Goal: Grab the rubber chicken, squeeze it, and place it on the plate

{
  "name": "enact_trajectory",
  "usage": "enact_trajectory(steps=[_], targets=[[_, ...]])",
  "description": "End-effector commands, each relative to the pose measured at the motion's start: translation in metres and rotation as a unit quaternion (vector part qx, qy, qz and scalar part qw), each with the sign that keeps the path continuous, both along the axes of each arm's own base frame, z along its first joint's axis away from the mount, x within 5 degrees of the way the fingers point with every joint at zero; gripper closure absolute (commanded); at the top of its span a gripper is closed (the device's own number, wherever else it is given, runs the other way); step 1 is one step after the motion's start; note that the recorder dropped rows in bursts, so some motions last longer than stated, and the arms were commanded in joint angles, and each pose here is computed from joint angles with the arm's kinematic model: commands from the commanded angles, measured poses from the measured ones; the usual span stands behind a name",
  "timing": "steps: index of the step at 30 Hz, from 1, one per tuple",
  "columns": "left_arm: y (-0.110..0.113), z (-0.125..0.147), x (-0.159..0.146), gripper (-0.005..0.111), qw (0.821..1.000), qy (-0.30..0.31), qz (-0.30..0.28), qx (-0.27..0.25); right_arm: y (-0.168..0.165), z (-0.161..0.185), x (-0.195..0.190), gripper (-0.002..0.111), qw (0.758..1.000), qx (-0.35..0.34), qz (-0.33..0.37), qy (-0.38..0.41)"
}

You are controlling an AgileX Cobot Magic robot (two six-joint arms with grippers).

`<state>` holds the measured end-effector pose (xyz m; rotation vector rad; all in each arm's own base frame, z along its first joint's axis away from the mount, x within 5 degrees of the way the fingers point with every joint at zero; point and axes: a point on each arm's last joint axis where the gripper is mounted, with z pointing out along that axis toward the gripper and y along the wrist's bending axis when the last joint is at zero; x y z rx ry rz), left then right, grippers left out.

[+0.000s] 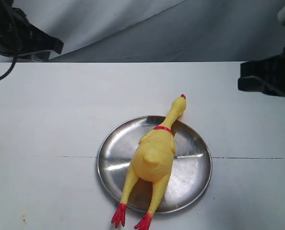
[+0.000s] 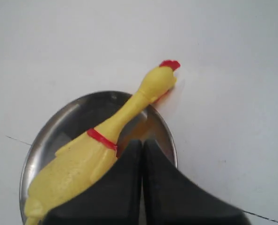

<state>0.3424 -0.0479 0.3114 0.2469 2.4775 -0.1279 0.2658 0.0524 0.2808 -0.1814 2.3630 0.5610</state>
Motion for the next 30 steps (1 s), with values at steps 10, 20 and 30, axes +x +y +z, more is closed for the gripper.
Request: enact_trajectory(steps=[10,20,30], targets=[[0.078,0.075,-0.055,0.107,0.963,-0.237,0.120,-0.040,-0.005,0.142,-0.033,0.108,0.948,-0.029,0.002,-0.316],[0.077,0.182,-0.184,0.107,0.864,-0.480,0.143,0.045,-0.013,0.279,-0.163,0.108,0.828,-0.050,-0.001,-0.559],[0.054,0.152,-0.310,0.107,0.788,-0.591,0.166,0.051,-0.033,0.235,-0.298,0.108,0.760,-0.077,-0.073,-0.641]])
